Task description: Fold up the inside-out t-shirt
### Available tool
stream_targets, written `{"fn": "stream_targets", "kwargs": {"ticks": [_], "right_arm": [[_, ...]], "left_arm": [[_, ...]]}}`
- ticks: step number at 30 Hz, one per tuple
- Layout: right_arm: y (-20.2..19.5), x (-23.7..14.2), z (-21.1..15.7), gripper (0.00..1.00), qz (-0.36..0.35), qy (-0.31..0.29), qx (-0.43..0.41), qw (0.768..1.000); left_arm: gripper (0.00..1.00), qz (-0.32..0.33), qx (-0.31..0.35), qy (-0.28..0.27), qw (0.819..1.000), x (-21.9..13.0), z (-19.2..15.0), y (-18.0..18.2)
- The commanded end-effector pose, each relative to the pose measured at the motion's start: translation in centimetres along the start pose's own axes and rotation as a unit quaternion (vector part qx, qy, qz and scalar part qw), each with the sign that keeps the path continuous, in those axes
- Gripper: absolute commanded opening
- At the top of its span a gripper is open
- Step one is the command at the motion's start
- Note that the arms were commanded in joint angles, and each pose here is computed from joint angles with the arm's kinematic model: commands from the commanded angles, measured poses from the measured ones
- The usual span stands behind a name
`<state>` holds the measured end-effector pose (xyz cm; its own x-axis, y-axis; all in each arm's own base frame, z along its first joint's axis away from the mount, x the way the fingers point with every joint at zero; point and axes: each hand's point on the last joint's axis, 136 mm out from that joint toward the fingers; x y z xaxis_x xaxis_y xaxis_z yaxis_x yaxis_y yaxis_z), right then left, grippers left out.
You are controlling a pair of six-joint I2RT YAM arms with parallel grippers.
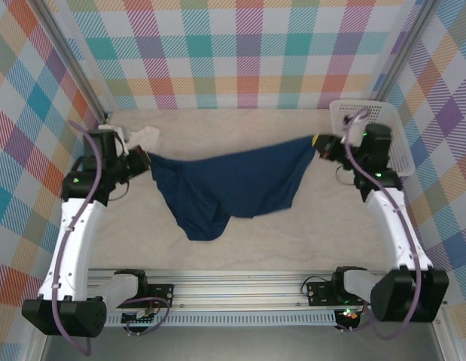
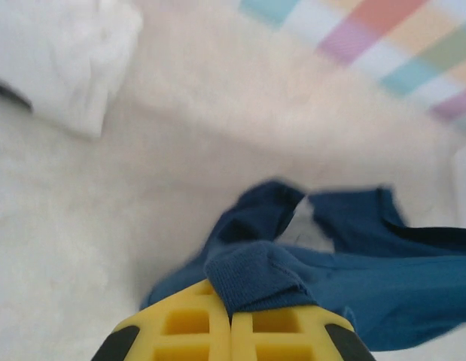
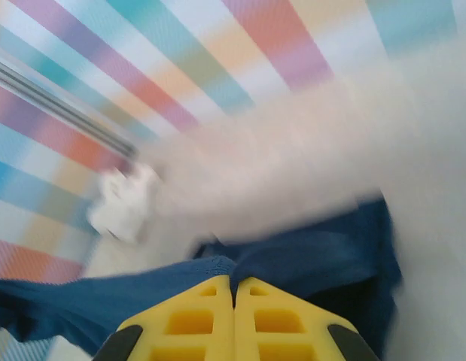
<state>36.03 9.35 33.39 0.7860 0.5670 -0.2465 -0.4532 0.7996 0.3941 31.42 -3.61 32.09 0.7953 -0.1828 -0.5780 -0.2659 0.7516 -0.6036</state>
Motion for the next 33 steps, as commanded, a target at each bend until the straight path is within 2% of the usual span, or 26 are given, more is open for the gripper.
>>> {"fn": "stream_targets", "kwargs": {"ticks": [1,6,14,16,20,23,26,29,33], "right_arm": [[5.6,-4.2,8.2,0.0,0.052,-0.104,-0.059,0.991],[10.4,-10.3,14.0,0.0,0.03,-0.183,-0.149,0.971],[17.9,-21.1,17.0,0.0,-0.001,-0.275,-0.258,0.926],[19.2,-23.3,17.2,0.0,-0.008,-0.292,-0.269,0.918],[20.6,-25.6,17.4,0.0,-0.018,-0.308,-0.279,0.91],[19.7,-25.5,17.7,0.0,-0.044,-0.302,-0.275,0.912],[17.2,-23.1,18.3,0.0,-0.07,-0.28,-0.261,0.921],[13.4,-18.5,18.5,0.0,-0.089,-0.244,-0.243,0.935],[6.5,-10.2,17.8,0.0,-0.108,-0.195,-0.214,0.951]], "left_arm": [[0.0,-0.073,-0.024,-0.128,0.989,-6.9,6.3,-4.7],[0.0,-0.125,0.007,-0.239,0.963,-15.9,10.2,-8.7],[0.0,-0.198,0.072,-0.369,0.905,-30.9,10.8,-12.4],[0.0,-0.202,0.083,-0.398,0.891,-33.7,10.8,-12.6],[0.0,-0.19,0.1,-0.428,0.878,-35.9,11.6,-13.0],[0.0,-0.169,0.106,-0.424,0.884,-34.4,13.0,-13.3],[0.0,-0.139,0.103,-0.396,0.902,-30.0,14.8,-13.5],[0.0,-0.114,0.099,-0.356,0.922,-23.3,16.8,-13.6],[0.0,-0.077,0.092,-0.286,0.951,-10.9,18.8,-12.7]]}}
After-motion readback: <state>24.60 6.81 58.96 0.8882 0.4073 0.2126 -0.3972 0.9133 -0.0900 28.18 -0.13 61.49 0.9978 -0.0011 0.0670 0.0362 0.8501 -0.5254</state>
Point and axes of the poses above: each hand's point on the last joint's axis, 136 mm out from that joint toward the fingers, its own x axis out along the fingers, its own y axis along the line the jaws close on, z = x × y, and after that the axes turned 14 degrees about -x, right-handed
